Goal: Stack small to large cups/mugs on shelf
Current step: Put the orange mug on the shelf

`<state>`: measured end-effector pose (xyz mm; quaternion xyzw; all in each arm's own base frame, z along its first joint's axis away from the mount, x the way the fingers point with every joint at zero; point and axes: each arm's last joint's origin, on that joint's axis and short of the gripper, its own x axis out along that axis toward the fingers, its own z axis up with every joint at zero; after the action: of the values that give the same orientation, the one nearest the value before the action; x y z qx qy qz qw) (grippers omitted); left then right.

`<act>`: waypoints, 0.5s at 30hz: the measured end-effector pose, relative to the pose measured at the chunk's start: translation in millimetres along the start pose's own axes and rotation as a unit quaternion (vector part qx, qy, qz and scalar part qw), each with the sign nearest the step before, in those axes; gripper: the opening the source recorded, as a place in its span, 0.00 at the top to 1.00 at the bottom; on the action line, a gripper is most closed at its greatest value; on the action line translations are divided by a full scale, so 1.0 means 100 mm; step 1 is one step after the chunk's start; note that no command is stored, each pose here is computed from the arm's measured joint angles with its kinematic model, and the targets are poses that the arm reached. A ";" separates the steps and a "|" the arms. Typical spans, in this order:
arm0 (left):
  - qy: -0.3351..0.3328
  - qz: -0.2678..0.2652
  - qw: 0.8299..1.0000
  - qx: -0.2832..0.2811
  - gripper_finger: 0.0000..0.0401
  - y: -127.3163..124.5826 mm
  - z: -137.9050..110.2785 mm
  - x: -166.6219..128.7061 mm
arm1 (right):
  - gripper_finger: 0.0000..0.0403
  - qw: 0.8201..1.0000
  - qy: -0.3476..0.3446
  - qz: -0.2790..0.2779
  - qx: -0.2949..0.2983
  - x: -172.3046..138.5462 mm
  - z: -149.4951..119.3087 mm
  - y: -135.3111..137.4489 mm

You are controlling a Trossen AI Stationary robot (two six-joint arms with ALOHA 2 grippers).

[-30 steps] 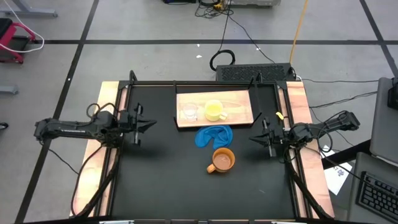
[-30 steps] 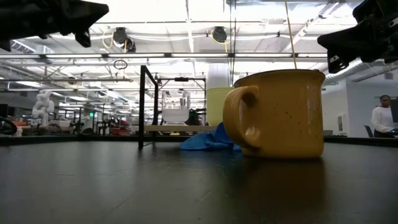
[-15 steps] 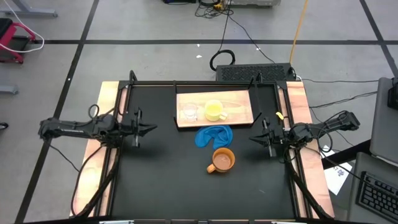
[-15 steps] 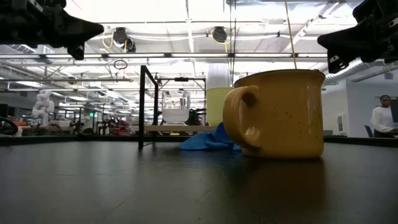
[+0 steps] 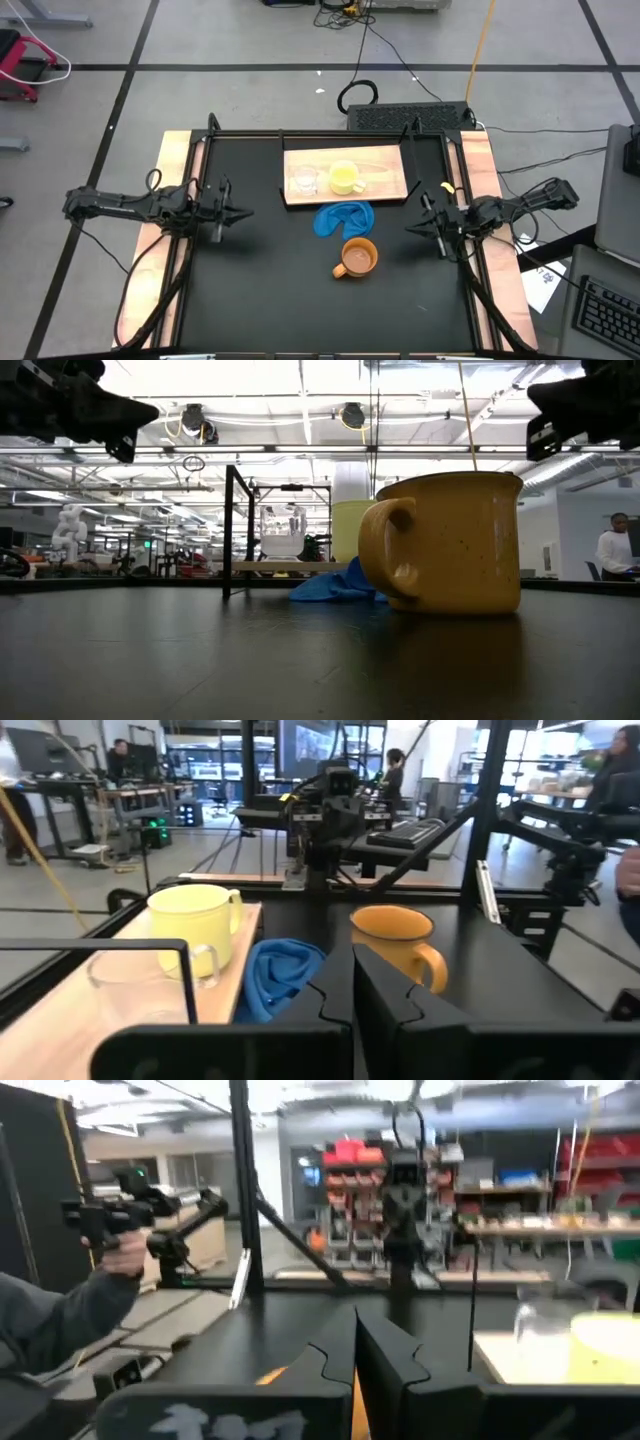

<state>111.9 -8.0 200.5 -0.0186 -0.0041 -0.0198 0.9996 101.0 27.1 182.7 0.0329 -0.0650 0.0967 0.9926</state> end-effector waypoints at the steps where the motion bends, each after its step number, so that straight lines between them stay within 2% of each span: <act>1: 0.000 -0.007 1.000 -0.001 0.98 0.00 0.00 0.00 | 1.00 1.000 -0.004 0.002 -0.006 0.00 0.01 0.00; 5: 0.002 -0.021 1.000 -0.004 0.96 -0.01 0.00 0.00 | 1.00 0.999 0.025 0.012 -0.030 0.04 -0.02 0.01; 9: 0.005 -0.021 1.000 -0.011 0.95 -0.01 -0.01 0.00 | 1.00 0.999 0.007 0.005 -0.046 0.13 0.18 0.02; 15: 0.009 -0.021 1.000 -0.008 0.95 -0.01 -0.02 0.00 | 1.00 0.997 0.068 -0.003 -0.044 0.38 0.43 0.05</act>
<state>112.0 -9.2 198.9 -0.0262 0.0048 -0.0410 0.9988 131.2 35.8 230.1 -0.0171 -0.0014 0.0924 0.9956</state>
